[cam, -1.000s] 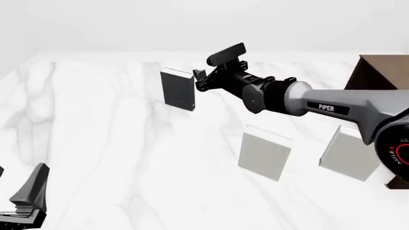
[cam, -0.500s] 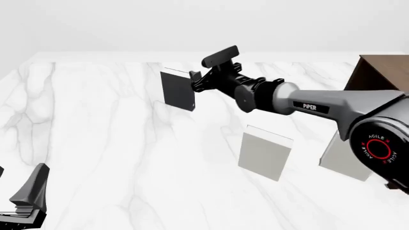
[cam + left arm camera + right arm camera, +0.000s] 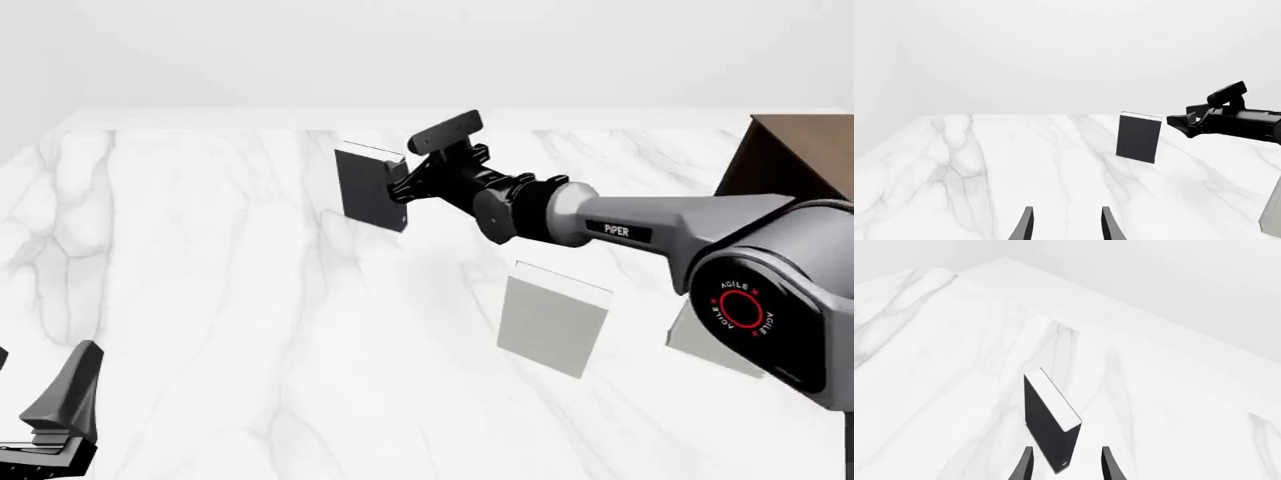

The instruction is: Pick up the book on the left and place it on top of the shelf.

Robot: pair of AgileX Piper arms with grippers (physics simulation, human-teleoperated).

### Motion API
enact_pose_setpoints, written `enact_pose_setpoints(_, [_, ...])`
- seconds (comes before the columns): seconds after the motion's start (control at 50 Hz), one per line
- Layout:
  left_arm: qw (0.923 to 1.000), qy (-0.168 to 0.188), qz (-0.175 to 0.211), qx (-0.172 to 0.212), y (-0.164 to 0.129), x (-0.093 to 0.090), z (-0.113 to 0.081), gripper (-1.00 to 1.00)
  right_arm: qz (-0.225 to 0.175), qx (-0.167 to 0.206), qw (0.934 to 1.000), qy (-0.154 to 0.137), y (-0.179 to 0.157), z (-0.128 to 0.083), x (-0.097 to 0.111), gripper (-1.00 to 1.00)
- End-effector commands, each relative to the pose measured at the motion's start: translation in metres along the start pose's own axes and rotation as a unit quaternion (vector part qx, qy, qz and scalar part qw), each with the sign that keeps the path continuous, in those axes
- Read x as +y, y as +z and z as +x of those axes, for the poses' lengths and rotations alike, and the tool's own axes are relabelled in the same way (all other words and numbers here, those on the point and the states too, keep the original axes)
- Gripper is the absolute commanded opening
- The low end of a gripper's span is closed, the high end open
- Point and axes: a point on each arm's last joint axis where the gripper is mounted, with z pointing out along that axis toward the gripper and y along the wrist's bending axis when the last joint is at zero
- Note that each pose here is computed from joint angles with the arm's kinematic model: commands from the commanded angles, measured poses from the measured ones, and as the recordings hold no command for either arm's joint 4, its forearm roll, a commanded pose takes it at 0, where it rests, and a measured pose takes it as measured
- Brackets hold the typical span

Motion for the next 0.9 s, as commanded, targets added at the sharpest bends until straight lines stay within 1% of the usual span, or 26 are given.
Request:
enact_pose_setpoints(0.02, [1.0000,0.000,0.000,0.000,0.000,0.000,0.000,1.00,-0.002,0.004,1.0000,0.002,0.008,0.008,0.003,1.00])
enact_pose_setpoints(0.1, [1.0000,0.000,0.000,0.000,0.000,0.000,0.000,1.00,0.000,0.004,1.0000,0.002,0.012,0.007,0.000,1.00])
enact_pose_setpoints(0.34, [1.0000,0.000,0.000,0.000,0.000,0.000,0.000,1.00,-0.002,0.005,1.0000,0.001,0.021,0.013,0.003,1.00])
enact_pose_setpoints(0.56, [1.0000,0.000,0.000,0.000,0.000,0.000,0.000,1.00,0.001,0.004,1.0000,0.005,0.027,0.014,0.000,1.00])
enact_pose_setpoints(0.72, [1.0000,0.000,0.000,0.000,0.000,0.000,0.000,1.00,0.004,0.005,1.0000,0.008,0.034,0.018,-0.003,1.00])
enact_pose_setpoints(0.9, [1.0000,0.000,0.000,0.000,0.000,0.000,0.000,1.00,0.003,0.008,0.9999,0.011,0.040,0.025,-0.001,1.00])
